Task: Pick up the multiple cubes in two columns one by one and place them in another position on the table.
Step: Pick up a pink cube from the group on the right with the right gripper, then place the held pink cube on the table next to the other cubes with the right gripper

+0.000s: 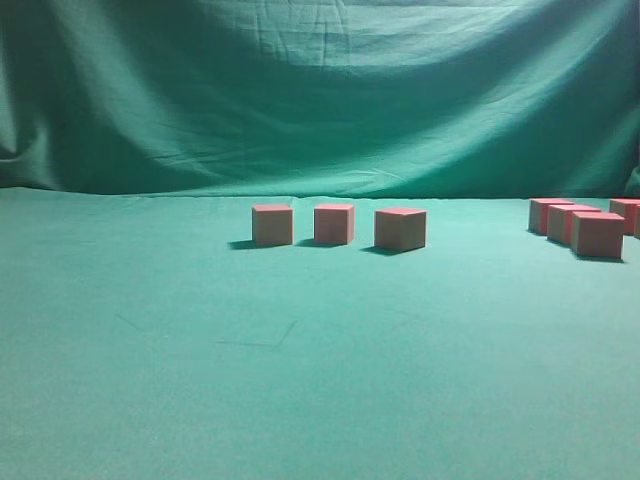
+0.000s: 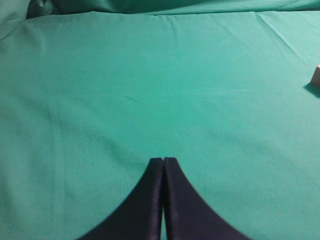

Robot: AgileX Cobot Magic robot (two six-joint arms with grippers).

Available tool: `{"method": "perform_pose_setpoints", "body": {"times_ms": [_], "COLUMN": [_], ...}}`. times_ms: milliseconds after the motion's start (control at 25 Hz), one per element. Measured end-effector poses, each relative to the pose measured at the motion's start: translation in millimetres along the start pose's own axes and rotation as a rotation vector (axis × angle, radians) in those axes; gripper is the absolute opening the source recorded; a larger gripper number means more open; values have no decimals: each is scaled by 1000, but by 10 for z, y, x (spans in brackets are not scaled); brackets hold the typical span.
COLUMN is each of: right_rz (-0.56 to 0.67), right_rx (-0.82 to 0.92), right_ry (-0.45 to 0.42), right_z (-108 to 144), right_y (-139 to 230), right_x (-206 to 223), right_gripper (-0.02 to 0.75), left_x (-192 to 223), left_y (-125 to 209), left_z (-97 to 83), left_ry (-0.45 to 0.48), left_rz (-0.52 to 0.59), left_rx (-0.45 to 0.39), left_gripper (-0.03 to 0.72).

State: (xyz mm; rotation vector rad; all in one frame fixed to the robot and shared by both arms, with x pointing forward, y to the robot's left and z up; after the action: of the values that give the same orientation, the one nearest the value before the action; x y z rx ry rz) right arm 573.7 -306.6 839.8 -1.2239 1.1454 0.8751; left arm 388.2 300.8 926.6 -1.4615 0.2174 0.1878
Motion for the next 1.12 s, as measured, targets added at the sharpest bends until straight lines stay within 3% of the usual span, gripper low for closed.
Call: {"method": "perform_pose_setpoints", "body": {"times_ms": [240,440,560,800,1120], "right_rz": [11,47,70,15,-120], "right_rx": [-9,-4,-13,-162,-501], "right_ry": [0,10,-2,-93,-267], "right_z": [5,-13,101,804,2112], "right_y": [16,66,91,7,348], "right_x": [39,-64,-307,-913,-1610], "right_gripper": [248,256,256,256,256], "left_x": [0,0,0,0,0], "left_y": [0,0,0,0,0], "left_z": [0,0,0,0,0], "left_ry": [0,0,0,0,0], "left_rz": [0,0,0,0,0], "left_rx": [0,0,0,0,0], "left_gripper": [0,0,0,0,0]}}
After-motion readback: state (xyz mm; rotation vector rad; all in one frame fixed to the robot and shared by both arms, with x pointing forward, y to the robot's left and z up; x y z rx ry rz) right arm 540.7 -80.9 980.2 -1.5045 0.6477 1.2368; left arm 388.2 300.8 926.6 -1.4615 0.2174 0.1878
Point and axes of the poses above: a point on each arm's last joint axis where the gripper is mounted, x pointing out along that axis toward the gripper, z along the wrist's bending axis when the last joint is at zero, y = z × x, the point moved 10 cm from there along x, pointing out along that axis toward the gripper, and after that the axes turned 4 degrees about x, right-handed, at the moved point
